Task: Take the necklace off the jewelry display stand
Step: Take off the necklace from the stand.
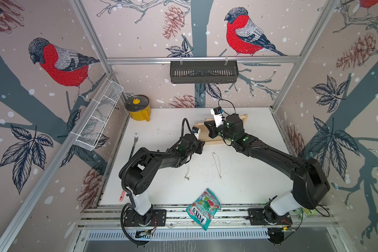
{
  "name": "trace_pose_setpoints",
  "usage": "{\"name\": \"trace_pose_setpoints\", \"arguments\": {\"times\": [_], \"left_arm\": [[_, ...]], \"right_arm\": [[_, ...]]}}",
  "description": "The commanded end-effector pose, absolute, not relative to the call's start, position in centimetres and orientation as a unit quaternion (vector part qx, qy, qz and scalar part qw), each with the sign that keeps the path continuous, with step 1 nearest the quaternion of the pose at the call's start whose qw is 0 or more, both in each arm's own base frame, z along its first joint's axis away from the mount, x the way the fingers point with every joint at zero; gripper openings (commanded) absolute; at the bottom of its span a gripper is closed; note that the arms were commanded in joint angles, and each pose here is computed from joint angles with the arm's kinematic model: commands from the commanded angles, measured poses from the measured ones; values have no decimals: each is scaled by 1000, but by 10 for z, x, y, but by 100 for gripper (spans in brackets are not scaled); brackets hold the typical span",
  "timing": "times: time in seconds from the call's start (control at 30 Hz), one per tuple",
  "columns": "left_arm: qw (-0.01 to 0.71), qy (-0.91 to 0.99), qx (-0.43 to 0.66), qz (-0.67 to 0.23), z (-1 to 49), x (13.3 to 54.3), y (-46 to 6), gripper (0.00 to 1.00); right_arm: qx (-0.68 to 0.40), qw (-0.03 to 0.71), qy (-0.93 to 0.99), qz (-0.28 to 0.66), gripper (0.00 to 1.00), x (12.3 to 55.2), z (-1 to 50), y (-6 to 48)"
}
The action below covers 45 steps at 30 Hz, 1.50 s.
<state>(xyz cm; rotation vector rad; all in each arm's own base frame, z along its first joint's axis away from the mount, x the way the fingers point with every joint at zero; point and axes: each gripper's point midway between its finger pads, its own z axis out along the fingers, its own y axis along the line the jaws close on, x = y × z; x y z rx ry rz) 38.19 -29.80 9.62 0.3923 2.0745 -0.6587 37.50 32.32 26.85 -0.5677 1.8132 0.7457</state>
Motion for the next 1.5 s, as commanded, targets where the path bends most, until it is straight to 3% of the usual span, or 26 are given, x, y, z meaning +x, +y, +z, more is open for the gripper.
{"name": "trace_pose_setpoints", "arguments": {"times": [0.0,0.17,0.47,0.77,0.97,1.47], "left_arm": [[467,817,164,-297,112,383,-306,36],[466,815,166,-302,112,385,-310,44],[464,815,166,-304,110,393,-317,48],[455,816,166,-316,104,397,-324,26],[448,811,174,-335,105,391,-329,0],[447,793,176,-376,123,358,-319,0]], "right_arm": [[-241,537,743,318,0,375,281,325],[-241,536,744,319,0,375,281,326],[-242,537,742,321,0,375,284,327],[-242,538,740,321,0,373,285,326],[-241,538,742,320,0,374,284,325],[-235,549,736,320,0,368,293,318]]}}
